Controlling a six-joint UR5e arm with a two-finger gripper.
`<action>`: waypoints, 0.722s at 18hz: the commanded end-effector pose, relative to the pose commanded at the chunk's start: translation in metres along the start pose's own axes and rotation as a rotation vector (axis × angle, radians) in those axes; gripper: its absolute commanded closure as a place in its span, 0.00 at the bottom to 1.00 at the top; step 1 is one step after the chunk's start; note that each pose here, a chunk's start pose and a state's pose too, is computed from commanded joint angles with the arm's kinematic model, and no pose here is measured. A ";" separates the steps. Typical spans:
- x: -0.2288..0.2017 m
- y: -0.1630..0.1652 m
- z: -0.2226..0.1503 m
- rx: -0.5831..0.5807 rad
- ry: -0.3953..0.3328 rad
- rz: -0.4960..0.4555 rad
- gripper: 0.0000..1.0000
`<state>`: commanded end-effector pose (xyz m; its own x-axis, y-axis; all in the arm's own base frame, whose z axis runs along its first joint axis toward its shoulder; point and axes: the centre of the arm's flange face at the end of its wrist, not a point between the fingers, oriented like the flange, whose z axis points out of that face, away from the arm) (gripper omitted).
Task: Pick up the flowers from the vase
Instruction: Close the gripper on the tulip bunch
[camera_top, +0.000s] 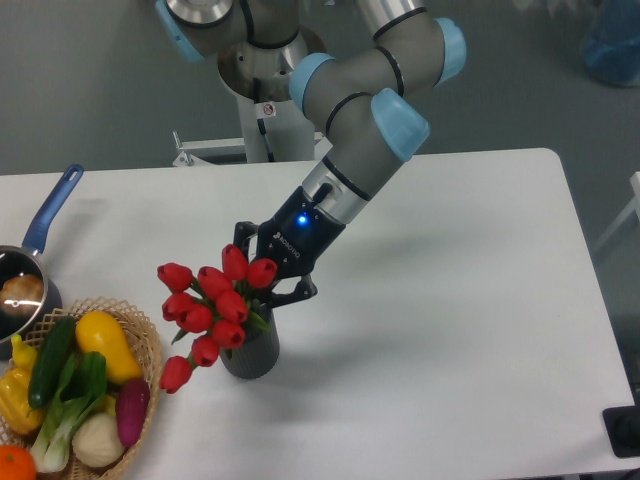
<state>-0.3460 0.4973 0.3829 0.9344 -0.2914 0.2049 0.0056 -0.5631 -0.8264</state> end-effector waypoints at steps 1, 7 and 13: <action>-0.001 0.000 -0.003 0.012 0.001 -0.003 0.98; -0.003 -0.019 -0.039 0.111 -0.010 -0.045 0.98; -0.011 -0.042 -0.070 0.208 -0.002 -0.101 0.97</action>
<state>-0.3818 0.4699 0.4518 0.9262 -0.2398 0.2910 0.1721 -0.4179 -0.8920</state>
